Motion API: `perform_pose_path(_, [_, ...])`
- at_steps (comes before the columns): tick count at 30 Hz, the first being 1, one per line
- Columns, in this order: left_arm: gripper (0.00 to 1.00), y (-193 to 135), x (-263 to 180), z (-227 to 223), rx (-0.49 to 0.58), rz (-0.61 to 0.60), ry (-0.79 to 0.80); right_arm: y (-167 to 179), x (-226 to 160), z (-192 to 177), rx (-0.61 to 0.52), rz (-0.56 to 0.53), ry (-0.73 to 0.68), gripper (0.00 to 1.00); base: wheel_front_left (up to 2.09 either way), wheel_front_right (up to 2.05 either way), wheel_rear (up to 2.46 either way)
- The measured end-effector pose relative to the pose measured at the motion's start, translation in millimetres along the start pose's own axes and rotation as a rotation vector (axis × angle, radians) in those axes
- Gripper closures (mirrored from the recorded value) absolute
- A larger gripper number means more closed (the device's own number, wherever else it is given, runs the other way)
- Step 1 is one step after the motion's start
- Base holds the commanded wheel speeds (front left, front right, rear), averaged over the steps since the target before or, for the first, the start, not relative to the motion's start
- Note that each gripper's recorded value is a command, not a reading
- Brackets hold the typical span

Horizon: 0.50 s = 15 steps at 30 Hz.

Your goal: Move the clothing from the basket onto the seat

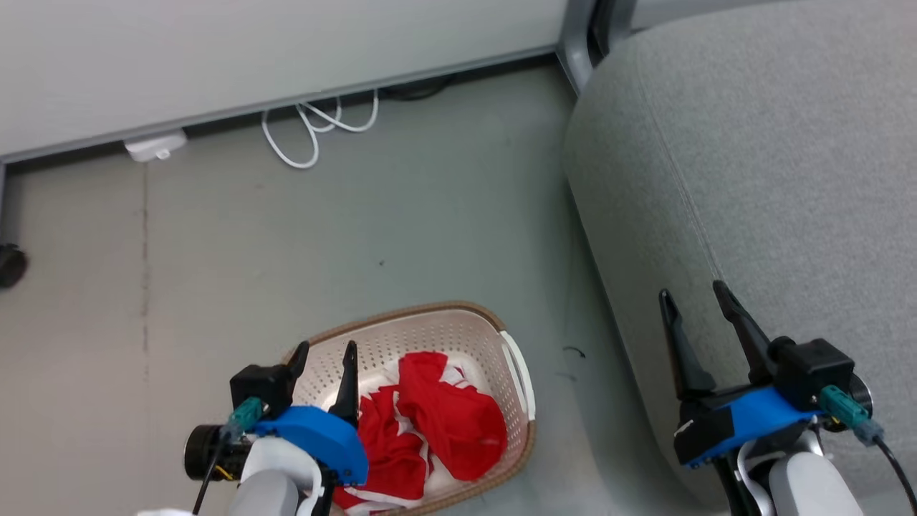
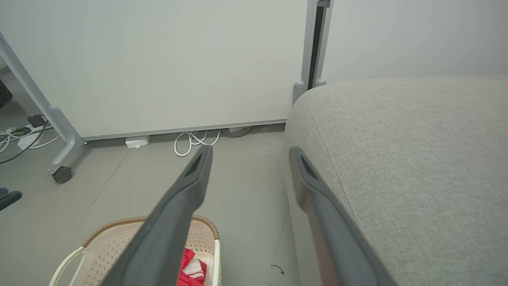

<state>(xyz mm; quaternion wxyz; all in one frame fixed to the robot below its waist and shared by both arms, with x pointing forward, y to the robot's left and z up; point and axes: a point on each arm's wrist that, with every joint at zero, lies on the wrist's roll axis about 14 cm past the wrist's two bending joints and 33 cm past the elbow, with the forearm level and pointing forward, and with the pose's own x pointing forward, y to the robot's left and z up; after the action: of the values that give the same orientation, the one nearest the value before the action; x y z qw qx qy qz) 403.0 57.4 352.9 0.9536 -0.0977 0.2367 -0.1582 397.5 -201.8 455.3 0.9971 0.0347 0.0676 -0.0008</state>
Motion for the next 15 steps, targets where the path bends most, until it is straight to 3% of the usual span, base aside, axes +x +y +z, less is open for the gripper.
perform_pose_path(11, [0.0,-23.8,73.7,-103.4,0.028,-0.148,0.454,-16.4,32.6,-46.3,0.03,-0.039,0.087,0.0,0.0,0.0,0.0])
perform_pose_path(15, [0.0,-21.9,90.0,-140.3,0.021,-0.142,0.591,-19.6,40.0,-73.1,0.054,-0.048,0.143,0.0,0.0,0.0,0.0])
